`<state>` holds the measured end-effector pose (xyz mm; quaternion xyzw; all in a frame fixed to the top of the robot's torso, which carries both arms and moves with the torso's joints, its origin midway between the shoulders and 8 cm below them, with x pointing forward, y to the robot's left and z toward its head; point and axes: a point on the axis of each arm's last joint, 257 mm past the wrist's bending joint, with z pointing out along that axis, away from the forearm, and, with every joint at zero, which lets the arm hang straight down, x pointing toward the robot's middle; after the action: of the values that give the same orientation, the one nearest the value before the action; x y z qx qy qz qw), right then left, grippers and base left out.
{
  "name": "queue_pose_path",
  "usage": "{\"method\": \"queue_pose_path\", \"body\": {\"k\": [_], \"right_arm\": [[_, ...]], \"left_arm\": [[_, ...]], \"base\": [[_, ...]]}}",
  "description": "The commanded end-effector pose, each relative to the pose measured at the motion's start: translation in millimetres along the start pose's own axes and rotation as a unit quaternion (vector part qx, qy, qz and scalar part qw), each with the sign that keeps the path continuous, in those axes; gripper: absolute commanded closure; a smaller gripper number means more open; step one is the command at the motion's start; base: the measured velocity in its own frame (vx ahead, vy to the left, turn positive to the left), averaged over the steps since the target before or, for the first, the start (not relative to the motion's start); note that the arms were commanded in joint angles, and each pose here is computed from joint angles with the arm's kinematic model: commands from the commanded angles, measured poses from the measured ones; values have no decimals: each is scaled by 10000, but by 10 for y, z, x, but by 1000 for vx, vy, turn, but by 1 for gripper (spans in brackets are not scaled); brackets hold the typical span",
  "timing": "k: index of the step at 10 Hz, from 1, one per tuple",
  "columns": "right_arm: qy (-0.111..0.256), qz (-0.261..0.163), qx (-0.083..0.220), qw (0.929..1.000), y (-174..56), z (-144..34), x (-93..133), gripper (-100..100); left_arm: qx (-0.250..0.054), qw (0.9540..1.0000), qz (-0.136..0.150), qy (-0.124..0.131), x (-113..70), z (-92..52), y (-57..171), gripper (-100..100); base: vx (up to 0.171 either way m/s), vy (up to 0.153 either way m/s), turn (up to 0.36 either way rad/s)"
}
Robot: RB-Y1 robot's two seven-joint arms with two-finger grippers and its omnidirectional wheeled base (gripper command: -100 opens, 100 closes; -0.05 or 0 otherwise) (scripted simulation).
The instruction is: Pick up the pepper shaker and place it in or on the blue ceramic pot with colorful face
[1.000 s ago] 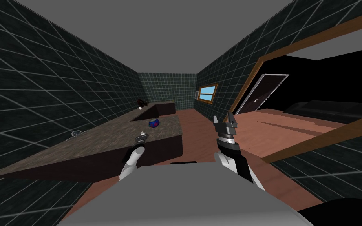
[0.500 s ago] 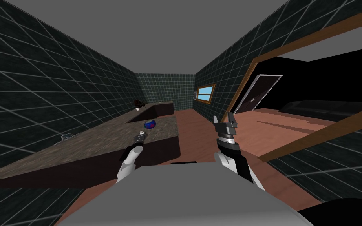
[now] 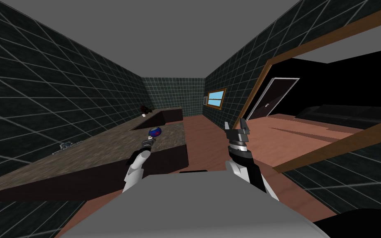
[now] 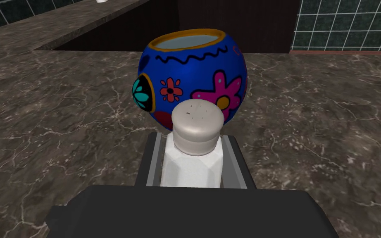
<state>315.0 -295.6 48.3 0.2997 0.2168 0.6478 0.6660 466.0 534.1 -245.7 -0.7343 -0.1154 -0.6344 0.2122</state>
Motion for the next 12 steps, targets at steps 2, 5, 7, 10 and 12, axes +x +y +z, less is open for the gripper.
{"method": "queue_pose_path", "body": {"k": [2,5,7,10,12], "right_arm": [[0,0,0,10000,0,0,0,0],[0,0,0,10000,0,0,0,0],[0,-1,0,10000,0,0,0,0],[0,-1,0,10000,0,0,0,0],[1,-1,0,10000,0,0,0,0]], "left_arm": [[-95,9999,-102,-2,133,146,103,100],[-218,9996,-189,6,325,342,263,100],[-301,9993,-242,4,464,479,387,100],[-405,9987,-294,-35,642,661,553,100],[-447,9985,-324,-5,760,732,624,100]], "base": [[64,-41,58],[64,-25,88],[71,-10,114],[64,10,122],[44,11,64]]}}
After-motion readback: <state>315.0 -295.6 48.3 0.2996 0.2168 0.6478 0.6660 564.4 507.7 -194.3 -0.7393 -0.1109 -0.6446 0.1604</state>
